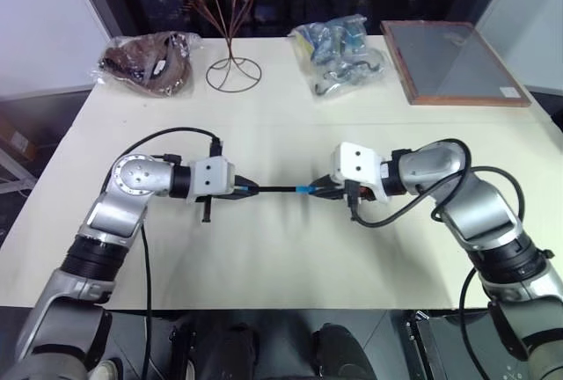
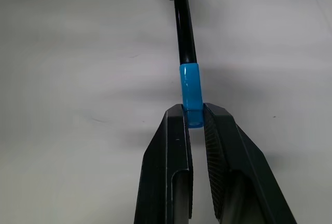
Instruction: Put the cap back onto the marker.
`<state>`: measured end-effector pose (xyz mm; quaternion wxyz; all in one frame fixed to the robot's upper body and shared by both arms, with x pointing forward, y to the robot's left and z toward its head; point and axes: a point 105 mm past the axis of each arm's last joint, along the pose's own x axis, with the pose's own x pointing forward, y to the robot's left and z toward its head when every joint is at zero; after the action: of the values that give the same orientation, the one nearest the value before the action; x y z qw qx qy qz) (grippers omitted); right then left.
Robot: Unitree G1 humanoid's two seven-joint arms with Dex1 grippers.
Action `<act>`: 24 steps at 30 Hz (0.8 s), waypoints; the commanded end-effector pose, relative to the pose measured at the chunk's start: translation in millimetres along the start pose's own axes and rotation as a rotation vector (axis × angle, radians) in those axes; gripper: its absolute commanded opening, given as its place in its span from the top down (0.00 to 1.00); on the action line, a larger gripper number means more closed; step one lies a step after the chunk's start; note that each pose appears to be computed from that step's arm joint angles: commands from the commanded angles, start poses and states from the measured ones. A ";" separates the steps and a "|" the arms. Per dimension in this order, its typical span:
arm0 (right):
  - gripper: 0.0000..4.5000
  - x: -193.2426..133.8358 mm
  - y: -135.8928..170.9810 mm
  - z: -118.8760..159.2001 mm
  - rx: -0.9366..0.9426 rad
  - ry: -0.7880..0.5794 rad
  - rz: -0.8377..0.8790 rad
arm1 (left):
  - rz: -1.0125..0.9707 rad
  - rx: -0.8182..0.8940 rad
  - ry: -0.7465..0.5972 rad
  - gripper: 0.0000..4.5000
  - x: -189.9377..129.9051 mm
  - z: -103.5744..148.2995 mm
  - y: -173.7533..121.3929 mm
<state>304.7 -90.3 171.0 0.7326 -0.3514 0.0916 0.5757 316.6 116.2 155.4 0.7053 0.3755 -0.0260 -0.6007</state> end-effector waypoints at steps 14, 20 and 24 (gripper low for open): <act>0.98 8.1 12.1 31.9 -0.139 -0.092 0.052 | 0.039 0.019 -0.092 1.00 -0.1 21.2 9.8; 0.98 4.8 7.9 27.0 -0.130 -0.079 0.034 | 0.050 0.008 -0.079 1.00 -2.9 18.7 8.1; 0.98 3.3 5.7 24.7 -0.133 -0.071 0.028 | 0.051 0.007 -0.073 1.00 -4.2 17.8 6.9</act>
<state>305.5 -87.8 176.1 0.7254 -0.3732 0.0711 0.5739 316.1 119.9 157.2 0.7165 0.3584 -0.0218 -0.5981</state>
